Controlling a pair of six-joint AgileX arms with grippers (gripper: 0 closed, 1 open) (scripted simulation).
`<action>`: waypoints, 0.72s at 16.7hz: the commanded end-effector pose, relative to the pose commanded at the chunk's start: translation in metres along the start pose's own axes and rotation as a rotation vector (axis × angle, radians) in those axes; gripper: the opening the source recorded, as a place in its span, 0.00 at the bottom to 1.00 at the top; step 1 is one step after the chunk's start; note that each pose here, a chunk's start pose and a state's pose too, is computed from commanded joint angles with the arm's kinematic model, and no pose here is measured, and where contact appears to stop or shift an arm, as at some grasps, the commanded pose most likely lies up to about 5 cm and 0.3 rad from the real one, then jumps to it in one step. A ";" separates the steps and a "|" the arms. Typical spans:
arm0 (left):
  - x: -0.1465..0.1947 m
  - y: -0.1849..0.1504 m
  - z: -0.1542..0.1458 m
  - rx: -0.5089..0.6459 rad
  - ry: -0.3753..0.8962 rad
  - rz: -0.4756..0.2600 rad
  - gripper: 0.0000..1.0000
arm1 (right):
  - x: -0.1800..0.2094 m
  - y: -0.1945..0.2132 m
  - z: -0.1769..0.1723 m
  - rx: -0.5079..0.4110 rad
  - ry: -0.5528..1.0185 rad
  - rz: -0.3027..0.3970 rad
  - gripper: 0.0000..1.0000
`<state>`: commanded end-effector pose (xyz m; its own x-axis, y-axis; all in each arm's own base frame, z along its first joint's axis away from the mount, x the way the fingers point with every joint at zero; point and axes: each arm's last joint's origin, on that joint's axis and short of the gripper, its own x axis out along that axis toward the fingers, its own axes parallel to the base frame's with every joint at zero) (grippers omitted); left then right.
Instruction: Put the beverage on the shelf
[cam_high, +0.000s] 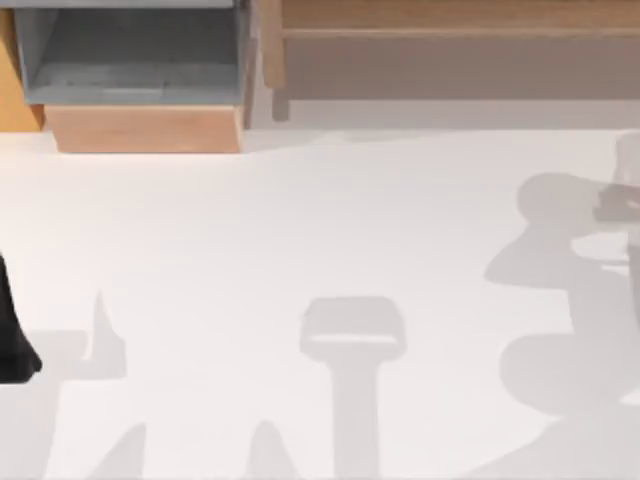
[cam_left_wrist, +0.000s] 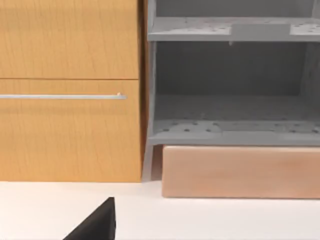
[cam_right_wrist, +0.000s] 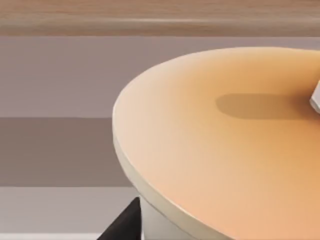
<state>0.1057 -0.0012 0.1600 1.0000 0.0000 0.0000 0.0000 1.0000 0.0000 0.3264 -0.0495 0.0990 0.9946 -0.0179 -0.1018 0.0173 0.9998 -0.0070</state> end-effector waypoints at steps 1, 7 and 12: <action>0.000 0.000 0.000 0.000 0.000 0.000 1.00 | 0.000 0.000 0.000 0.000 0.000 0.000 0.00; 0.000 0.000 0.000 0.000 0.000 0.000 1.00 | 0.020 0.060 0.044 0.017 -0.096 0.122 0.00; 0.000 0.000 0.000 0.000 0.000 0.000 1.00 | 0.029 0.158 0.084 0.055 -0.069 0.269 0.00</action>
<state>0.1057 -0.0012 0.1600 1.0000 0.0000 0.0000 0.0000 1.0000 0.0000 0.3669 0.1086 0.1787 0.9688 0.2465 -0.0243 -0.2445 0.9674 0.0653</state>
